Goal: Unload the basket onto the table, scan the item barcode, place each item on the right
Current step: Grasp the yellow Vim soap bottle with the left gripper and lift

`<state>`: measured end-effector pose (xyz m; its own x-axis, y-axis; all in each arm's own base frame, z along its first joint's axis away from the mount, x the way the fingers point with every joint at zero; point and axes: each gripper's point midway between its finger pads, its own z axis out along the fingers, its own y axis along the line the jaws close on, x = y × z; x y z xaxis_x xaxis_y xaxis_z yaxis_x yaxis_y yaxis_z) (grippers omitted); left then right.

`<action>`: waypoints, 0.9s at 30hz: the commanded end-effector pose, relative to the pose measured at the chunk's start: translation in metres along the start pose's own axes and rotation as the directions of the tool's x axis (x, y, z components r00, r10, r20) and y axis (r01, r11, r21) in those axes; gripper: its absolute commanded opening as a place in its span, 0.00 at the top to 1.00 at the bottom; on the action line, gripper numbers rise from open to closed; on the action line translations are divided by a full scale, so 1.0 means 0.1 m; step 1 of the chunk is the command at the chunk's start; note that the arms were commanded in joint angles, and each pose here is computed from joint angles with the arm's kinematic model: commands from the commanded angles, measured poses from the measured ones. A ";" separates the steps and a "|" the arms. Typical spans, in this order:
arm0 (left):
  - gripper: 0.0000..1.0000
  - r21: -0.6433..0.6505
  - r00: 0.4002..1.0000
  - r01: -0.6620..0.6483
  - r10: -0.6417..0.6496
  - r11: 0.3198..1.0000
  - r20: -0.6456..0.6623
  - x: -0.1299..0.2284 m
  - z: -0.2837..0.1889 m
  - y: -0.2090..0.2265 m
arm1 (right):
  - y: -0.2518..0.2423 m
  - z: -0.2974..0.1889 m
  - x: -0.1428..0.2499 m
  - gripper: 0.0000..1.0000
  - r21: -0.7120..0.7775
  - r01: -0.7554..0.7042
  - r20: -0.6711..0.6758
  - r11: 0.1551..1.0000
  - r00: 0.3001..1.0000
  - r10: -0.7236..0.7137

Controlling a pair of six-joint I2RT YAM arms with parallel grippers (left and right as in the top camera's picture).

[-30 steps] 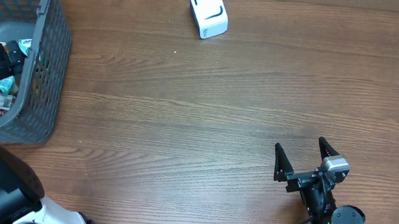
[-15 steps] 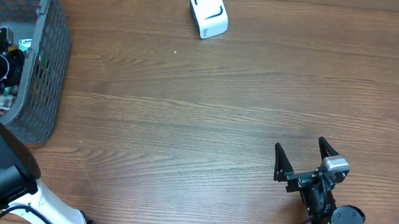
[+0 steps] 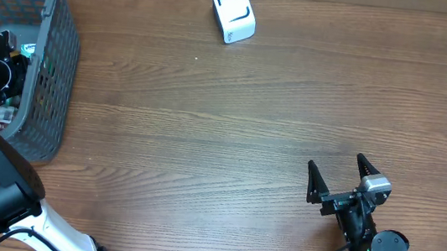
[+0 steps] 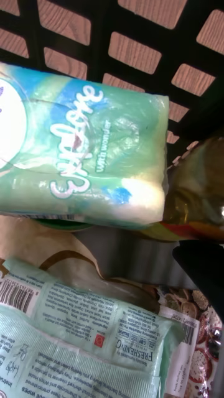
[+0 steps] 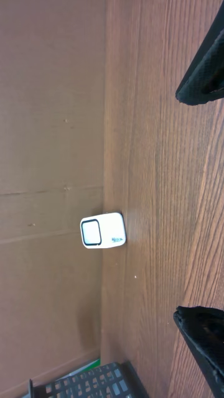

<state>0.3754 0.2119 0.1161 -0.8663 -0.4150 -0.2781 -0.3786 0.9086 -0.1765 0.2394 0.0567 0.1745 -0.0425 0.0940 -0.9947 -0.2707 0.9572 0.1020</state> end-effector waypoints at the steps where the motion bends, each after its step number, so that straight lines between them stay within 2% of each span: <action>1: 0.57 -0.065 0.999 0.048 -0.049 0.997 -0.015 0.00 0.04 0.12 | 0.00 0.00 0.02 0.00 -0.003 0.002 0.004 1.000 1.000 -0.002; 4: 0.63 -0.083 0.997 0.066 -0.062 0.994 0.042 -0.14 -0.20 0.11 | 0.00 0.00 0.02 0.00 -0.004 0.002 0.005 1.000 1.000 -0.002; 8: 0.65 -0.090 0.987 0.077 -0.063 0.993 0.145 -0.32 -0.57 0.05 | 0.00 0.00 0.02 0.00 -0.004 0.002 0.005 1.000 1.000 -0.002; 14: 0.68 -0.085 0.937 0.112 -0.077 0.990 0.342 -0.55 -1.31 -0.08 | 0.00 0.00 0.02 0.00 -0.003 0.002 0.004 1.000 1.000 -0.002; 18: 0.69 -0.075 0.874 0.123 -0.072 0.990 0.481 -0.64 -1.87 -0.20 | 0.00 0.00 0.02 0.00 -0.003 0.002 0.004 1.000 1.000 -0.002; 23: 0.73 -0.038 0.754 0.138 -0.080 0.990 0.652 -0.65 -2.64 -0.39 | 0.00 0.00 0.02 0.00 -0.003 0.002 0.004 1.000 1.000 -0.002; 27: 0.75 0.026 0.669 0.091 -0.080 0.996 0.739 -0.58 -3.12 -0.62 | 0.00 0.00 0.02 0.00 -0.003 0.002 0.004 1.000 1.000 -0.002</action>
<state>0.3585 0.2145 0.3896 -0.4239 -0.3918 -0.8166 -0.4932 0.8561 -0.1548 0.2394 0.0568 0.1745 -0.0429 0.0939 -0.9947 -0.2710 0.9572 0.1021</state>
